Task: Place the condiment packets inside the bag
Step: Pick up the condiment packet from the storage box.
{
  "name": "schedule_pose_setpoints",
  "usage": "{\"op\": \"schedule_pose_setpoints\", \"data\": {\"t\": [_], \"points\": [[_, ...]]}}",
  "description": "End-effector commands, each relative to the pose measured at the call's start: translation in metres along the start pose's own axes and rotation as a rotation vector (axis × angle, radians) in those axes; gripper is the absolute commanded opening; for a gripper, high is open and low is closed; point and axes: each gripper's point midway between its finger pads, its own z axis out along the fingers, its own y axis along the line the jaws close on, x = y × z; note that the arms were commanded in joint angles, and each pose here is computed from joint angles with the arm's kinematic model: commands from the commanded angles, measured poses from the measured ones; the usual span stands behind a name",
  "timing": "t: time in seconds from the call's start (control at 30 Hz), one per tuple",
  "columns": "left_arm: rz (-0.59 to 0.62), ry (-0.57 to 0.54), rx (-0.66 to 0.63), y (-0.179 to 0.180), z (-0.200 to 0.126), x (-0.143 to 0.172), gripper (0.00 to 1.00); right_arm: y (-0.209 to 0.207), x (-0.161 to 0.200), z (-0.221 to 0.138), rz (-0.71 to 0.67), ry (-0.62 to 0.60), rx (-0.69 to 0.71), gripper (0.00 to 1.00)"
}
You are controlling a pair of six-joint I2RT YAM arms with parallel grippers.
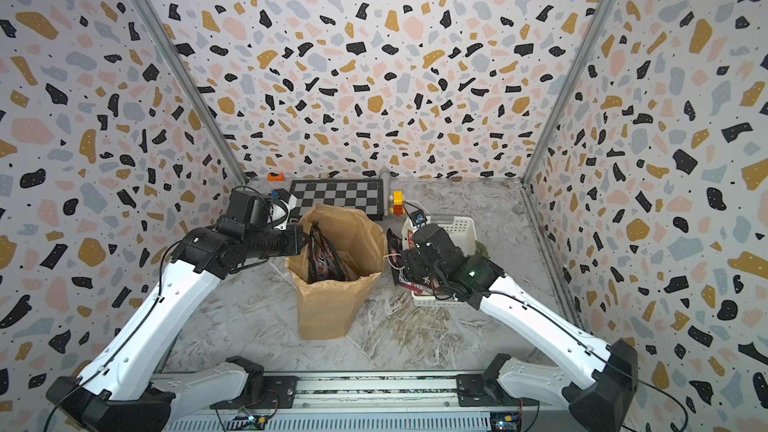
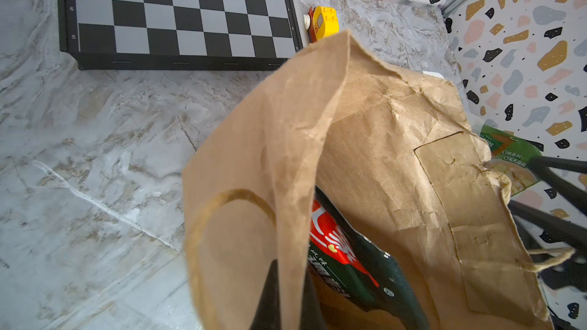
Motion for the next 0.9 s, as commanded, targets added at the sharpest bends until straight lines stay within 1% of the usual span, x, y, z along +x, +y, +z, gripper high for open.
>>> {"op": "schedule_pose_setpoints", "data": {"t": [0.0,0.13,0.2,0.27,0.37,0.4,0.5,0.57,0.6,0.73,0.77,0.87], "points": [[0.023,-0.034,0.014,-0.004,-0.002,-0.007,0.00,-0.001,0.016,0.013,-0.113,0.085,0.030,0.85],[0.021,-0.031,0.011,-0.003,-0.001,-0.006,0.00,0.010,0.025,0.035,-0.167,0.149,-0.001,0.87],[0.022,-0.031,0.012,-0.003,-0.001,-0.006,0.00,0.008,0.022,0.042,-0.166,0.149,0.016,0.85],[0.022,-0.031,0.012,-0.003,-0.001,-0.006,0.00,0.001,0.019,0.046,-0.159,0.144,0.058,0.78],[0.021,-0.033,0.008,-0.002,-0.002,-0.006,0.00,-0.015,0.014,0.051,-0.139,0.136,0.140,0.63],[0.025,-0.033,0.007,-0.002,-0.002,-0.005,0.00,-0.020,0.013,0.052,-0.135,0.134,0.170,0.60],[0.025,-0.033,0.007,-0.002,-0.001,-0.005,0.00,-0.035,0.010,0.058,-0.120,0.122,0.249,0.58],[0.026,-0.034,0.008,-0.002,-0.002,-0.006,0.00,-0.043,0.010,0.065,-0.100,0.125,0.278,0.58],[0.026,-0.035,0.008,-0.002,-0.002,-0.006,0.00,-0.046,0.012,0.068,-0.083,0.129,0.280,0.56],[0.026,-0.038,0.006,-0.002,-0.003,-0.006,0.00,-0.054,0.012,0.076,-0.039,0.131,0.277,0.41],[0.026,-0.038,0.006,-0.002,-0.003,-0.006,0.00,-0.055,0.011,0.076,-0.038,0.128,0.281,0.35],[0.023,-0.037,0.004,-0.002,-0.003,-0.006,0.00,-0.061,0.002,0.065,-0.033,0.094,0.299,0.13]]}}
